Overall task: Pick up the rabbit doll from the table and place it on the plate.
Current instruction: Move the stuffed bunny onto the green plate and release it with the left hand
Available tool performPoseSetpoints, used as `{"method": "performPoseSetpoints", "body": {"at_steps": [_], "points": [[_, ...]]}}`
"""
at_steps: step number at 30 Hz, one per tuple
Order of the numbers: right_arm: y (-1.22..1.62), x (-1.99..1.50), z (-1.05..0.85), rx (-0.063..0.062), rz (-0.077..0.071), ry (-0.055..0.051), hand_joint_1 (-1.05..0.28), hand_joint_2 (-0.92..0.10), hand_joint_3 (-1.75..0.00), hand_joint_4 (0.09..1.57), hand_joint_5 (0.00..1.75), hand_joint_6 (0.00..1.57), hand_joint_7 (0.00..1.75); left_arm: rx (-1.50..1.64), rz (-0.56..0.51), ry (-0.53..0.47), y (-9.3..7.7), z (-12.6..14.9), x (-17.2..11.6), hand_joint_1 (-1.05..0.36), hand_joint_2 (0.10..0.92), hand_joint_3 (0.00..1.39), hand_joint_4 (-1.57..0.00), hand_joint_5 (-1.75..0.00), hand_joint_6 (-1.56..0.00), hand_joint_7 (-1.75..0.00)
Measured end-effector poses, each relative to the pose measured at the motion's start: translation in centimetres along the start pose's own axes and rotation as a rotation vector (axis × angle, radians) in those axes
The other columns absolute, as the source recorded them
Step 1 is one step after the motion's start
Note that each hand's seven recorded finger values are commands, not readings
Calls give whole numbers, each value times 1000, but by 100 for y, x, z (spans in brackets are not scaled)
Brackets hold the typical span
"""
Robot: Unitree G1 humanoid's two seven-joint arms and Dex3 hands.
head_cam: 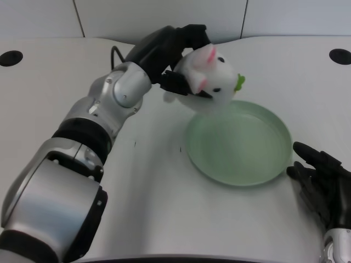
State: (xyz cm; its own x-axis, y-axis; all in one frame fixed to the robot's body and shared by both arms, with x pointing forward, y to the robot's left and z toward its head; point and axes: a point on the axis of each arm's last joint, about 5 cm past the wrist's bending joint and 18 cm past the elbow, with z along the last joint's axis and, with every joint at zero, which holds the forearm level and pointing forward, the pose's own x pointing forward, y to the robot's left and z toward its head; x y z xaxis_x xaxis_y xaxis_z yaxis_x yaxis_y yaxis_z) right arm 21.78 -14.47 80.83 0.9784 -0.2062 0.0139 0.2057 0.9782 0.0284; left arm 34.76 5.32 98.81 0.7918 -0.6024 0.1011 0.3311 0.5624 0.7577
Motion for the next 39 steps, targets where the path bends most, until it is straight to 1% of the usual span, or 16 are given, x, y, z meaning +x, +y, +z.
{"method": "performPoseSetpoints", "body": {"at_steps": [3, 4, 8, 11, 15, 18, 24, 25, 26, 27, 28, 30, 31, 34, 36, 39], "points": [[11, 3, 5, 9, 11, -3, -357, -921, -270, 730, 825, 932, 23, 57, -45, -15, -114, 108, 65, -244, 381, 884, -1073, -1746, -911, -1746], [10, 6, 8, 13, 9, -4, -357, -921, -272, 731, 829, 932, 23, 74, -65, -17, -163, 136, 79, -248, 340, 959, -1077, -1746, -915, -1746], [14, 7, 10, 7, 12, -7, -357, -921, -300, 725, 828, 920, 15, 119, -126, -27, -301, 207, 108, -255, 280, 1039, -1074, -1746, -919, -1746], [20, 16, 23, -1, 19, -19, -349, -921, -302, 711, 818, 910, 10, 140, -163, -35, -392, 246, 117, -259, 273, 1048, -1056, -1746, -895, -1746], [19, 21, 32, 1, 34, -28, -335, -921, -282, 703, 818, 903, 6, 179, -214, -13, -509, 246, 104, -255, 293, 1057, -1032, -1746, -867, -1746], [9, 19, 30, 5, 33, -27, -337, -921, -267, 710, 824, 907, 8, 189, -222, 1, -522, 234, 98, -245, 306, 1055, -1033, -1746, -881, -1746], [-8, 19, 27, 33, 27, -22, -323, -921, -260, 714, 837, 920, 14, 155, -223, 19, -552, 206, 79, -290, 383, 852, -992, -1746, -844, -1746], [-7, 18, 27, 35, 27, -21, -327, -921, -274, 714, 836, 915, 11, 147, -233, 23, -554, 207, 79, -411, 548, 484, -808, -1743, -700, -1592], [-5, 18, 27, 34, 28, -22, -328, -921, -279, 714, 836, 913, 10, 140, -250, 27, -555, 208, 81, -454, 647, 280, -742, -1745, -653, -1536], [-4, 18, 27, 34, 28, -22, -329, -921, -282, 715, 836, 913, 9, 136, -273, 36, -556, 208, 82, -526, 702, 155, -617, -1599, -617, -1328], [-4, 18, 27, 33, 28, -22, -332, -921, -286, 715, 837, 909, 7, 133, -302, 51, -559, 206, 83, -609, 734, 65, -506, -1303, -606, -980], [-4, 18, 27, 34, 31, -21, -333, -921, -288, 715, 837, 905, 5, 133, -349, 74, -565, 197, 82, -682, 750, 17, -471, -960, -652, -578], [-4, 18, 27, 34, 32, -21, -334, -921, -283, 720, 838, 912, 8, 149, -364, 75, -571, 196, 80, -814, 767, 10, -351, -796, -549, -384], [-4, 17, 27, 34, 31, -21, -335, -921, -279, 725, 836, 916, 10, 218, -392, 60, -587, 196, 74, -939, 795, 7, -87, -565, -358, -152], [-4, 17, 27, 34, 30, -21, -342, -921, -276, 733, 839, 918, 11, 256, -408, 56, -597, 195, 71, -954, 821, 8, -17, -223, -220, -66], [-4, 17, 27, 34, 30, -21, -338, -921, -264, 730, 838, 916, 10, 310, -426, 52, -604, 204, 75, -960, 837, 10, -1, -36, -64, -16]]}}
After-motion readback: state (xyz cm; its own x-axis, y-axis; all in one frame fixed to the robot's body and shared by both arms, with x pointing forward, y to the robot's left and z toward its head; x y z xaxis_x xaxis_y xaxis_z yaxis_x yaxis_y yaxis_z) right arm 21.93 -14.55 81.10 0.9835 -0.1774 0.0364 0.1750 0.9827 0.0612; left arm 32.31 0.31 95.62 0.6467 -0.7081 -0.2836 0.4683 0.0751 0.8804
